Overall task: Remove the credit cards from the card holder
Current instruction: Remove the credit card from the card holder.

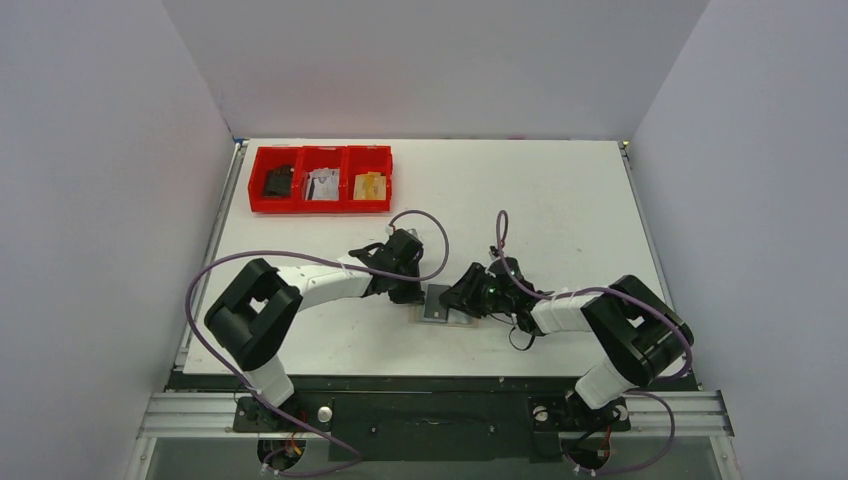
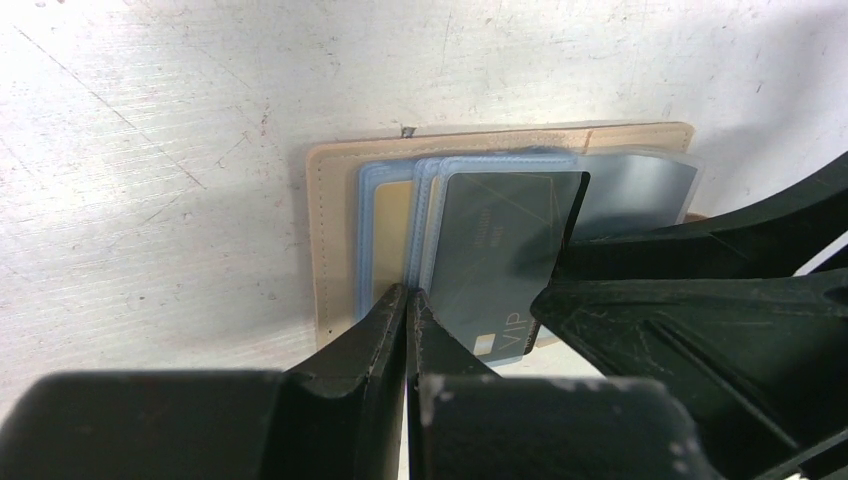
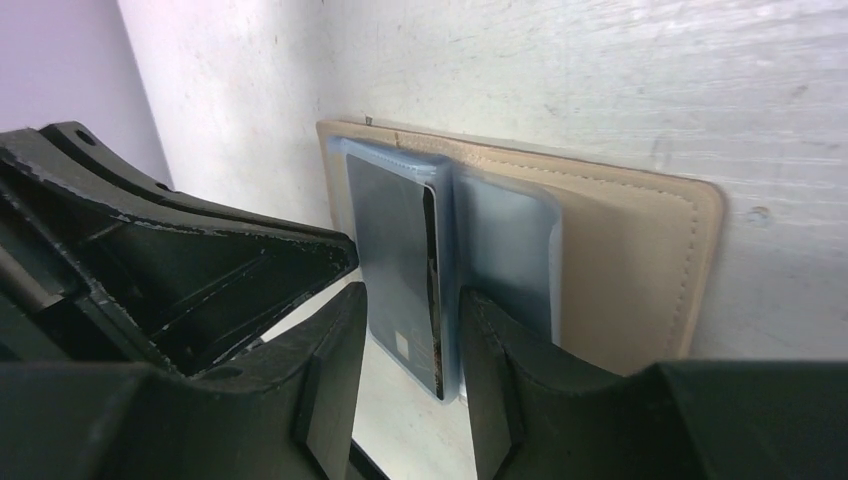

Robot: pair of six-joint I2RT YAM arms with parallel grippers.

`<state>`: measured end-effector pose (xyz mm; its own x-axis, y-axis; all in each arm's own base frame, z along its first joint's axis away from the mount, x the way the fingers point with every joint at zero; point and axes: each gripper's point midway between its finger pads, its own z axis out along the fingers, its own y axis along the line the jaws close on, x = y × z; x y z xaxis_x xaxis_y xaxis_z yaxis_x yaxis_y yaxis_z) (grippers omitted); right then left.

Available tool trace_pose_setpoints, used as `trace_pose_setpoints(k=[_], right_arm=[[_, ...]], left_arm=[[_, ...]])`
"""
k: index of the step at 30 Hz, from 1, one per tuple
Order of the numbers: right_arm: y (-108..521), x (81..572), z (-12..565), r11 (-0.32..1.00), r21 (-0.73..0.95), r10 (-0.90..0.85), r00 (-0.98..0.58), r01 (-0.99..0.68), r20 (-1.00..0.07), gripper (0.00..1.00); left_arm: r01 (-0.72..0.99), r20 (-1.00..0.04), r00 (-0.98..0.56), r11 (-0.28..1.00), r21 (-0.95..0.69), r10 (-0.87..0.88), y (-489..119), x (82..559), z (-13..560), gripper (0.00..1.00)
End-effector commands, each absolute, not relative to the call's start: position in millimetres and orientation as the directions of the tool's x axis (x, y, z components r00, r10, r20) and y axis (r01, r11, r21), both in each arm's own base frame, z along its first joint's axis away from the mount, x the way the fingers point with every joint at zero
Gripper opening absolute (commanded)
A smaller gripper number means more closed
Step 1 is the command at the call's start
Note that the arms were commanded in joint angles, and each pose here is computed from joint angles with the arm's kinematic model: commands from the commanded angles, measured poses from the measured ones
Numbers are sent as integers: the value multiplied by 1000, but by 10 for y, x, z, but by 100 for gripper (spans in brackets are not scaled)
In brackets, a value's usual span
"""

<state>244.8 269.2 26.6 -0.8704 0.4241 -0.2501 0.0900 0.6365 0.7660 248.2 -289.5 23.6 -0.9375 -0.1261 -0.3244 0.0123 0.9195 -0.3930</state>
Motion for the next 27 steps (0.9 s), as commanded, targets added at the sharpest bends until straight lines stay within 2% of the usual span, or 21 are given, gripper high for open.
trace_pose_setpoints(k=[1,5,14,27], right_arm=[[2705,2564,517,515,855,490,-840,62,-234,35],[2646,2594,523,476,875,525,-826,87,-203,33],[2592,2613,486,443,889,555,-814,114,-172,20],[2489,2571,317,479,865,571,-803,153,-173,18]], left_arm=[[-32,-241,-966,969,-247,-93,-2588,2235,-199,0],[-33,-240,-966,969,-246,-94,-2585,2238,-199,0],[-32,-239,-966,967,-253,-95,-2594,2251,-199,0],[-31,-234,-968,966,-256,-93,-2606,2246,-210,0]])
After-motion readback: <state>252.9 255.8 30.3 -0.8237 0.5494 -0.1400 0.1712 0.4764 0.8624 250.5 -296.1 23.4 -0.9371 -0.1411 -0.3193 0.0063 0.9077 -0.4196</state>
